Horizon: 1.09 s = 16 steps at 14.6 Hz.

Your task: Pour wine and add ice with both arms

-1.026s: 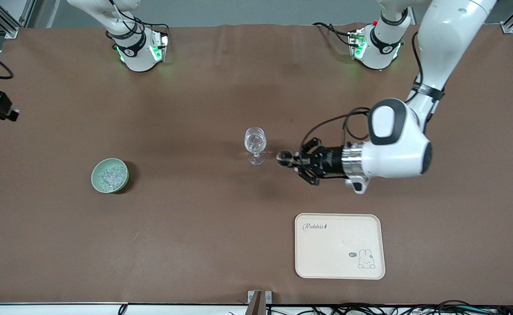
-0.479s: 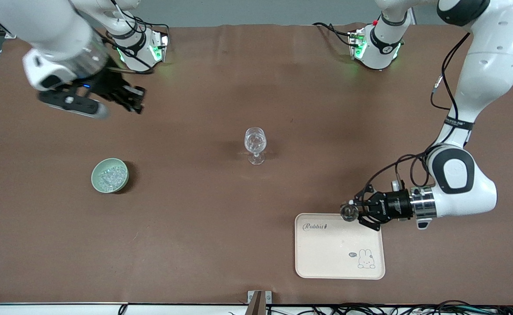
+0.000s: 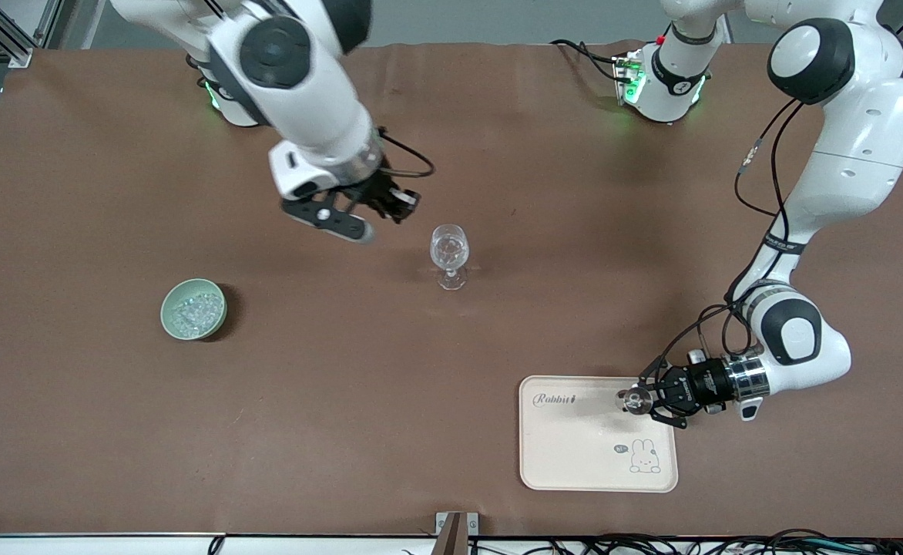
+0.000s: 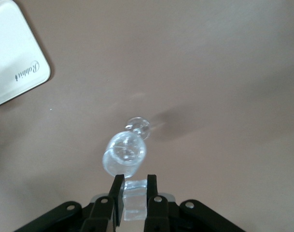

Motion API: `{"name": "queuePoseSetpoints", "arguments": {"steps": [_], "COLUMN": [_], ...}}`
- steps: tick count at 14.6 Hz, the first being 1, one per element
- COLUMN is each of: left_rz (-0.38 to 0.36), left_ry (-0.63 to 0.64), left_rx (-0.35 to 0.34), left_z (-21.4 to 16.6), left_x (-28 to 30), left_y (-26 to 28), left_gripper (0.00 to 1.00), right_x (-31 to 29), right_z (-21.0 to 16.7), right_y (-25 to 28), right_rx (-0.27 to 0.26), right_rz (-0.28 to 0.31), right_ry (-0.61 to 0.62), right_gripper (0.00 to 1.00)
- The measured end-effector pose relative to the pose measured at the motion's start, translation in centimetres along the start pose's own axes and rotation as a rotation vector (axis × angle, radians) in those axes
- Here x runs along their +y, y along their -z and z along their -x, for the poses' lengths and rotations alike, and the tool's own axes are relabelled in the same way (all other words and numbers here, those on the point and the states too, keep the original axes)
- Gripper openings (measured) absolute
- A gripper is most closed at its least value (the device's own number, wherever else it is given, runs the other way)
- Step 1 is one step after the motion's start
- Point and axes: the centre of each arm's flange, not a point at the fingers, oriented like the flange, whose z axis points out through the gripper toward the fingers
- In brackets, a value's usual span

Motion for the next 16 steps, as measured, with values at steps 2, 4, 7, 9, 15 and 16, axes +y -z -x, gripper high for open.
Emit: {"name": "queuePoseSetpoints", "arguments": {"steps": [2, 4, 7, 9, 15, 16], "left_rz": [0.032, 0.061, 0.086, 0.097, 0.115, 0.116], "left_ry": [0.005, 0.005, -0.001, -0.001, -0.009, -0.01], "left_rx": [-0.023, -0.065, -0.103, -0.102, -0.087, -0.088], "left_z": [-1.3, -2.9, -5.3, -6.2, -6.6, -6.5], "left_x": [0.1, 0.0, -0.5, -0.5, 0.1, 0.1], "left_y": [-0.1, -0.4, -1.3, -1.2, -0.2, -0.2], "left_gripper": [0.21, 0.21, 0.21, 0.21, 0.46, 0.55], "right_x": [-1.9, -2.9, -3.6, -3.7, -4.1, -4.1], "right_z": [1.6, 2.7, 2.8, 2.3, 1.8, 1.8], "right_y": [-3.5, -6.2, -8.8, -10.2, -12.0, -12.1], "right_rx": [0.022, 0.013, 0.027, 0.038, 0.044, 0.044], "right_rz": [0.031, 0.058, 0.073, 0.091, 0.088, 0.088], "right_ry": [0.006, 0.016, 0.039, 0.048, 0.054, 0.054], "right_gripper": [0.22, 0.22, 0.22, 0.22, 0.22, 0.22]}}
